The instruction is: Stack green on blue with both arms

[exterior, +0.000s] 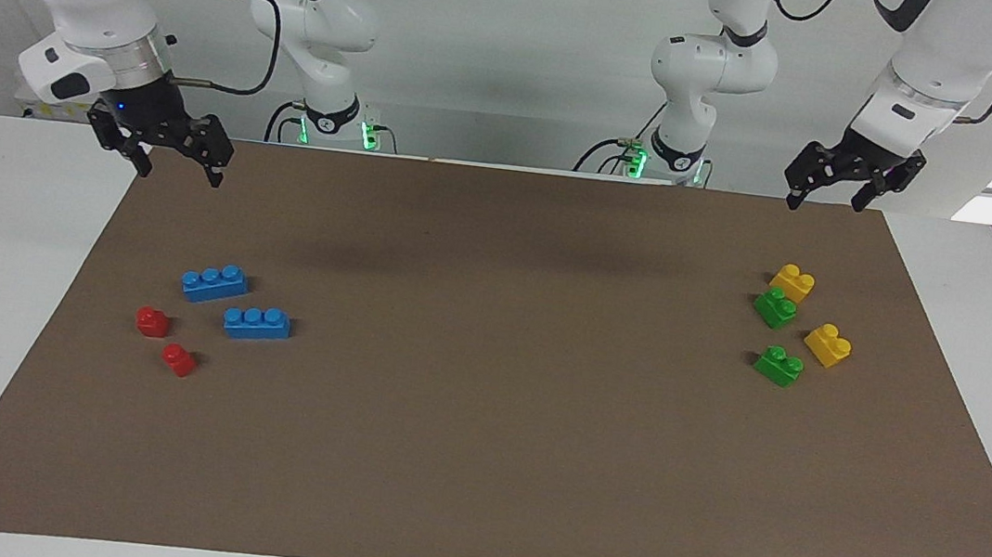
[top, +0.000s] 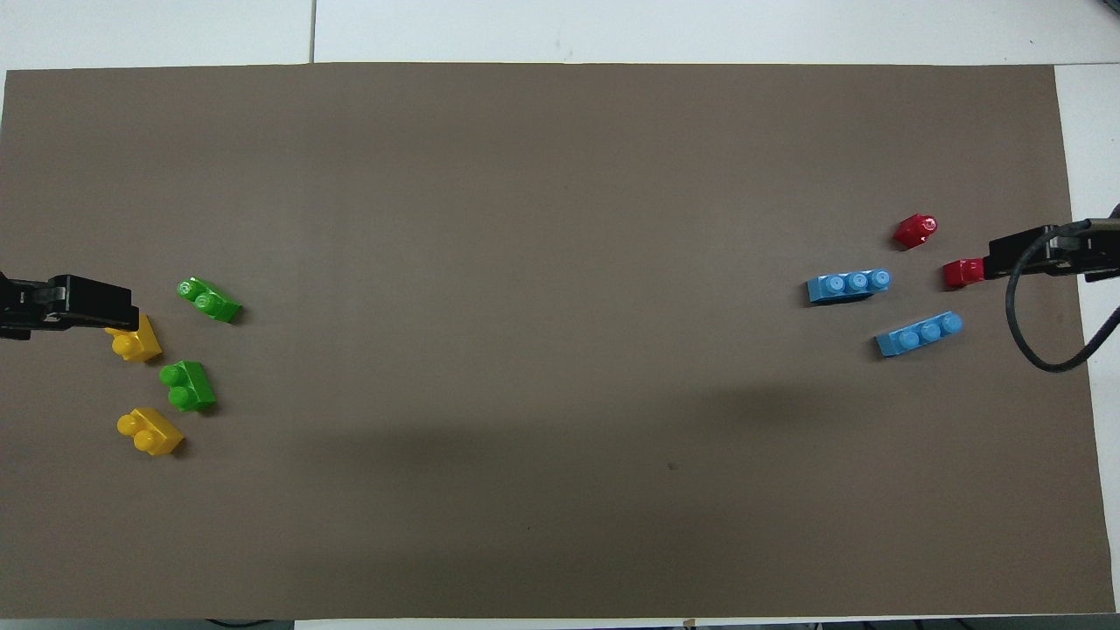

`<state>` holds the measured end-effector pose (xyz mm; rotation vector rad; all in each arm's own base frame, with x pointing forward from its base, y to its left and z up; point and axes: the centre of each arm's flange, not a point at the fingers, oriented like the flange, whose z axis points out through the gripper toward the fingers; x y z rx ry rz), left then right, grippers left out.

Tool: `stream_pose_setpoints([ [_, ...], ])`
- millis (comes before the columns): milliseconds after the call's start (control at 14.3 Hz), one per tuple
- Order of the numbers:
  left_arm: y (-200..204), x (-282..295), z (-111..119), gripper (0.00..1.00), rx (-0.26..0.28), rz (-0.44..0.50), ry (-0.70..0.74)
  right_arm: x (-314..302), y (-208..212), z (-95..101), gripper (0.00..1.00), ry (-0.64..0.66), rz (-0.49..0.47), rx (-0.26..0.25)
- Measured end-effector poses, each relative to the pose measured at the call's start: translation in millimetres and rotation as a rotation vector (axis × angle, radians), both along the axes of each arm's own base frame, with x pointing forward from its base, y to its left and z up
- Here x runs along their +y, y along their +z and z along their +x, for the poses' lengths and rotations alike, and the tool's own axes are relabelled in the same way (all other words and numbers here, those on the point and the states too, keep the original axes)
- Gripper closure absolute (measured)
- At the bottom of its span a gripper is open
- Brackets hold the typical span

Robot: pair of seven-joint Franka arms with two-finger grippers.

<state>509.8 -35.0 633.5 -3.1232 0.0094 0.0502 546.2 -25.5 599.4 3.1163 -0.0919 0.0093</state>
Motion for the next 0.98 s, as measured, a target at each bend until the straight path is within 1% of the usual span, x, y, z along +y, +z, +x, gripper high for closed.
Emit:
stream_pose_setpoints([
  [560,1,-2,-1,0.00,0.001,0.001,-0.003,2,1,0.8,0.00,0.005,0.004,-0.008],
  [630,1,-2,-1,0.00,0.001,0.001,-0.003,3,2,2.0,0.00,0.005,0.014,-0.020],
  [770,2,-2,-2,0.00,0.000,0.001,-0.003,1,5,5.9,0.00,-0.010,0.035,-0.059],
  [981,1,-2,-3,0.00,0.007,0.001,-0.003,-7,3,10.0,0.00,-0.118,0.040,-0.079],
])
